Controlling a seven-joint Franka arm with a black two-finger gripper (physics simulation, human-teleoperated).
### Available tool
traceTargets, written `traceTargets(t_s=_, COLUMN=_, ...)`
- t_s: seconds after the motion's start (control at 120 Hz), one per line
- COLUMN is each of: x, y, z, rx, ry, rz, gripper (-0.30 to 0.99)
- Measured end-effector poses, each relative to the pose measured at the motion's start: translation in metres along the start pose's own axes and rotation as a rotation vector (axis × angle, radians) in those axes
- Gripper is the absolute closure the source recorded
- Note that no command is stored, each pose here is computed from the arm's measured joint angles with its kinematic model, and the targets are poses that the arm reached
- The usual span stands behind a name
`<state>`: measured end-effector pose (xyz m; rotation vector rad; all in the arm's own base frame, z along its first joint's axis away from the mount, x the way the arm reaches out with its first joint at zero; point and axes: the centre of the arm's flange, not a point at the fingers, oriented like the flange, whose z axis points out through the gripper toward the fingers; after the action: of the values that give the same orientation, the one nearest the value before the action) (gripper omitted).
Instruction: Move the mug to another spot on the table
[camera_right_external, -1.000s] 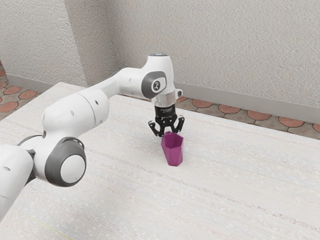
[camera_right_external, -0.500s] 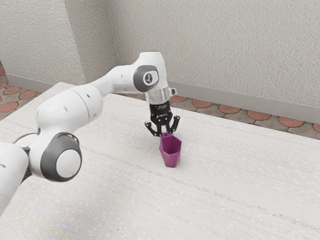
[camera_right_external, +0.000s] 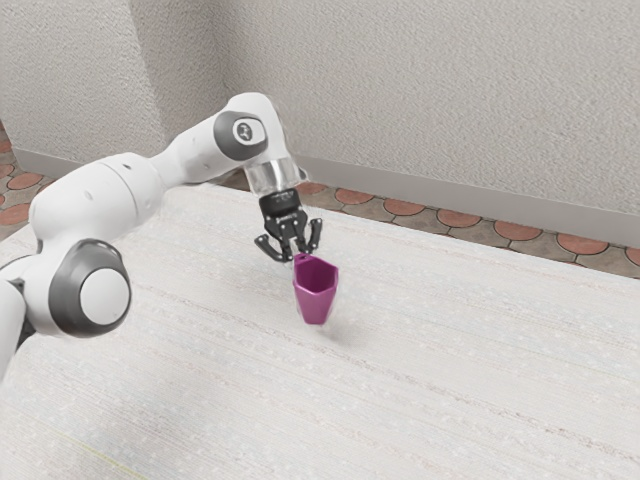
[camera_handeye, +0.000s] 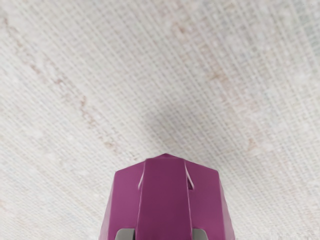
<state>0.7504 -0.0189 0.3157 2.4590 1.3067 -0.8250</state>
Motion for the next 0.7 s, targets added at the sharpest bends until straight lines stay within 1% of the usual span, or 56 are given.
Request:
traceTargets(t_s=0.058, x=0.012, y=-0.019, z=-0.017, rx=-0.019, ry=-0.043, rz=-0.026, gripper=0.66)
traceTargets(t_s=0.158, x=0.032, y=-0.05, z=-0.04, rx=-0.039, ry=-0.095, rz=-0.065, gripper=0.66)
traceTargets(t_s=0.233, x=0.038, y=-0.065, z=-0.05, rx=-0.029, ry=-0.104, rz=-0.074, gripper=0.66)
traceTargets(t_s=0.358, x=0.038, y=-0.072, z=-0.048, rx=0.036, ry=-0.08, rz=-0.053, gripper=0.66)
traceTargets(t_s=0.542, x=0.033, y=-0.071, z=-0.039, rx=0.152, ry=0.006, rz=0.051, gripper=0.66)
traceTargets(t_s=0.617, x=0.029, y=-0.068, z=-0.037, rx=0.179, ry=0.023, rz=0.104, gripper=0.66)
traceTargets(t_s=0.7, x=0.021, y=-0.064, z=-0.034, rx=0.195, ry=0.017, rz=0.173, gripper=0.66)
